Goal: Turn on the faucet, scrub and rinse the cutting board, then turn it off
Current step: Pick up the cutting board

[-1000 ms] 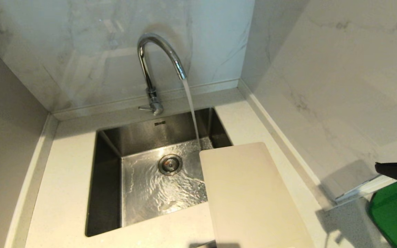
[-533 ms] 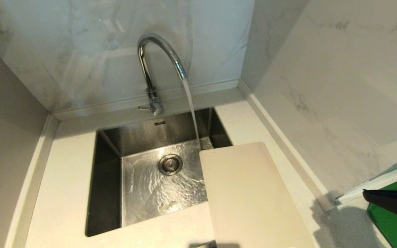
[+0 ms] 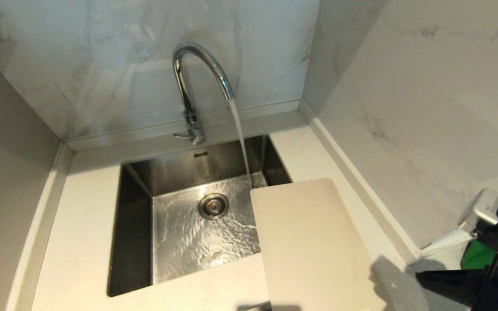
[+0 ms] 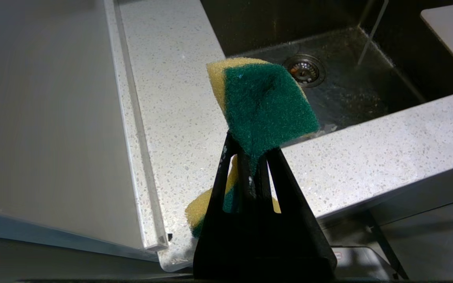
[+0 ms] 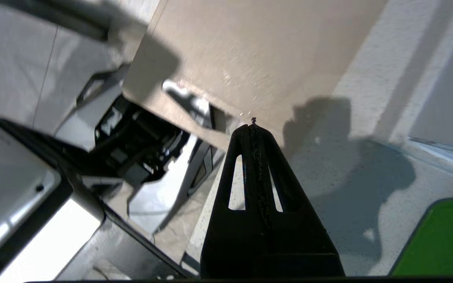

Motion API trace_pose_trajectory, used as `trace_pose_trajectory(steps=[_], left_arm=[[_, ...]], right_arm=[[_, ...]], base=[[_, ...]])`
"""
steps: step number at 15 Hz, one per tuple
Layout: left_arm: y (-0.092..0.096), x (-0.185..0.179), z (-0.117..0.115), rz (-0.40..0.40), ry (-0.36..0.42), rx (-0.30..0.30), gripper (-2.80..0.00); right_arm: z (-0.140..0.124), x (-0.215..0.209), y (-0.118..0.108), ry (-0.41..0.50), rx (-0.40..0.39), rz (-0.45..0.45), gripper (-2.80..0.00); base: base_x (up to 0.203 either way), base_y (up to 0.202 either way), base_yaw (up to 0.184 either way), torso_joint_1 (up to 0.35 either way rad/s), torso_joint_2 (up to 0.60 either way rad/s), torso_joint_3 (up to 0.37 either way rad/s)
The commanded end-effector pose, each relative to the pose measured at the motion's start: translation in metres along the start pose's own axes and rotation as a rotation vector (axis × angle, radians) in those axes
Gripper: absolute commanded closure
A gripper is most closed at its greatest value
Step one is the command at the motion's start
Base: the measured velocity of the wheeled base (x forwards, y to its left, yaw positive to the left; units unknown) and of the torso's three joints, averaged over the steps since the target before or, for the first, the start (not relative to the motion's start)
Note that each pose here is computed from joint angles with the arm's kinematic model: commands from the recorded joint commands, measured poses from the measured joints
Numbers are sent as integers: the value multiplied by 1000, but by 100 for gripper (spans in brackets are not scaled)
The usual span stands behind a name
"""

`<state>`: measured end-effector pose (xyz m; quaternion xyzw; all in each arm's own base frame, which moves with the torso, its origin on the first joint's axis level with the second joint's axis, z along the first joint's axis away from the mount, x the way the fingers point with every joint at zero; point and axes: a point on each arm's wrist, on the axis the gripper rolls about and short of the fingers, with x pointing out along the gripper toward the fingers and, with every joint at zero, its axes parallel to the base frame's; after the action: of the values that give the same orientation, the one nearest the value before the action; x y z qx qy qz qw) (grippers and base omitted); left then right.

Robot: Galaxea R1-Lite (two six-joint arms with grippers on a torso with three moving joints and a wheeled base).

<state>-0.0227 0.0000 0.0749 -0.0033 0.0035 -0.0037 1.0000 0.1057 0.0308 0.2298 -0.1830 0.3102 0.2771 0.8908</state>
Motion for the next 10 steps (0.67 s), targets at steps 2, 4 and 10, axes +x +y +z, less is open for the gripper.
trace_pose_trajectory(steps=[2, 4, 10], left_arm=[[0, 0, 0, 0, 1, -1, 0], [0, 0, 0, -2, 1, -1, 0], [0, 0, 0, 0, 1, -1, 0]], right_arm=[[-9, 28, 7, 116, -74, 102, 0], [-9, 43, 11, 171, -97, 156, 0], [-21, 79, 20, 342, -263, 218, 0]], base=[[0, 0, 0, 0, 0, 0], [0, 0, 0, 0, 0, 0], [0, 0, 0, 0, 0, 0]])
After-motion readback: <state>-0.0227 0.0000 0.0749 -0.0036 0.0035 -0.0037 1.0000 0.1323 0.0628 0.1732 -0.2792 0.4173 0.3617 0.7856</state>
